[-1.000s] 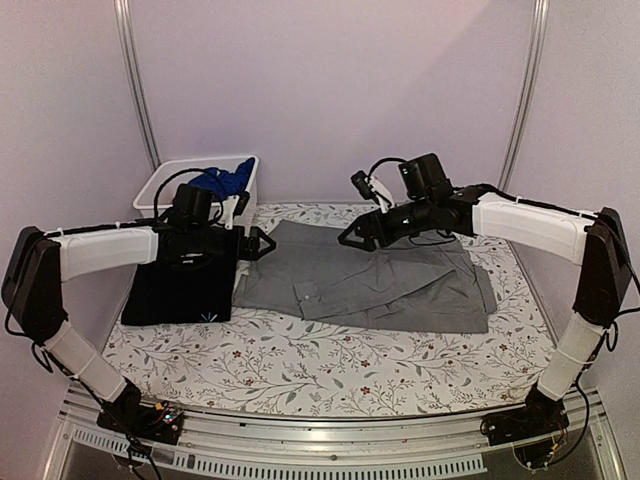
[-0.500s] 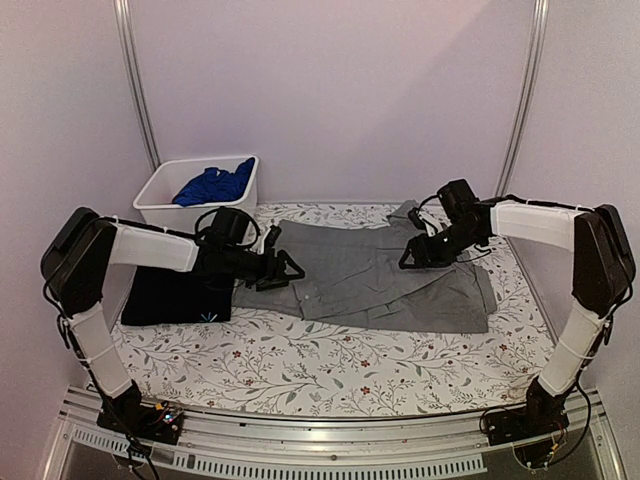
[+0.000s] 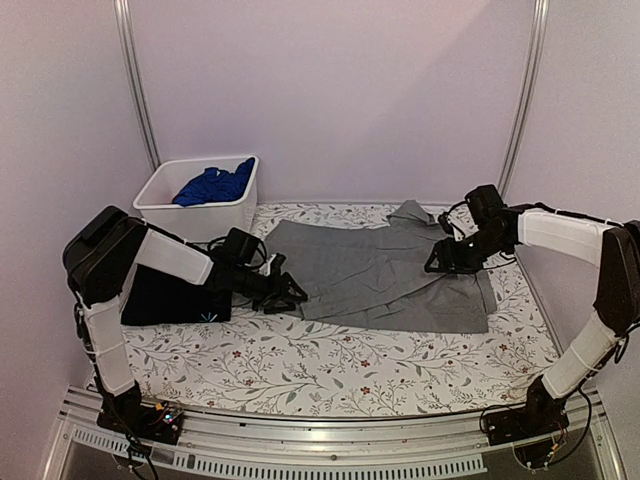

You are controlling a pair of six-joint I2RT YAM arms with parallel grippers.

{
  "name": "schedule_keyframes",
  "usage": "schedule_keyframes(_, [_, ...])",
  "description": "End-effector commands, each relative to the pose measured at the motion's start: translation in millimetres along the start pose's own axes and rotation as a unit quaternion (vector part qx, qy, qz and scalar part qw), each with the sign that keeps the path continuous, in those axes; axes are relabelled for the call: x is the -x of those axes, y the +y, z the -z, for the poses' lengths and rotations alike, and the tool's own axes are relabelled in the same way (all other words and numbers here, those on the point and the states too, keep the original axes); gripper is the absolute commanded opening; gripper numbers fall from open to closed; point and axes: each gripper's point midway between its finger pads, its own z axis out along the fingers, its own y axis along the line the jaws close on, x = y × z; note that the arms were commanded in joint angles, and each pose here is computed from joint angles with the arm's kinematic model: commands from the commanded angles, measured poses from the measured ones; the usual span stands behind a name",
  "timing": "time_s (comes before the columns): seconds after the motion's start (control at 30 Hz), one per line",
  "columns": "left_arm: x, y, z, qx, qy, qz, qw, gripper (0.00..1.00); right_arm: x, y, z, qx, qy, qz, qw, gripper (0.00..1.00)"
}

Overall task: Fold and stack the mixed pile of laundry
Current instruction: Adjust the 1/3-folded T-shirt at the center of the board.

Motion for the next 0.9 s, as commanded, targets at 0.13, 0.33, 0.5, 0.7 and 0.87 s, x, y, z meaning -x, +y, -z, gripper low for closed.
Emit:
schedule_keyframes(0.13, [5.3,-7.1,-19.4,-0.034,0.005,0.001,0.999,0.42,-21.2,-11.5,-0.1,-0.022,0.011,-0.019,1.0,0.64])
schedule_keyframes(0.33, [17.4,-19.4,-18.9,-0.038,-0.004,-0.016,0.999,0.23,-30.9,-15.9,4.9,-0.027,0.011,-0.034,0.999,0.65])
schedule_keyframes(0.5, [27.3,-33.6,-2.5,-0.001,-0.004,-0.059,0.998,0.0,-50.3,-27.0,2.8,-0.044,0.025,-0.062,0.997,0.66])
schedule_keyframes(0.7, [34.0,-28.8,18.1,0.059,0.017,-0.101,0.993,0.0,-53.8,-35.9,11.8,-0.048,0.006,-0.093,0.995,0.7])
schedule_keyframes(0.87, [38.2,-8.7,37.3,0.089,0.027,-0.105,0.99,0.0,-52.9,-39.3,17.1,-0.049,-0.002,-0.098,0.994,0.7])
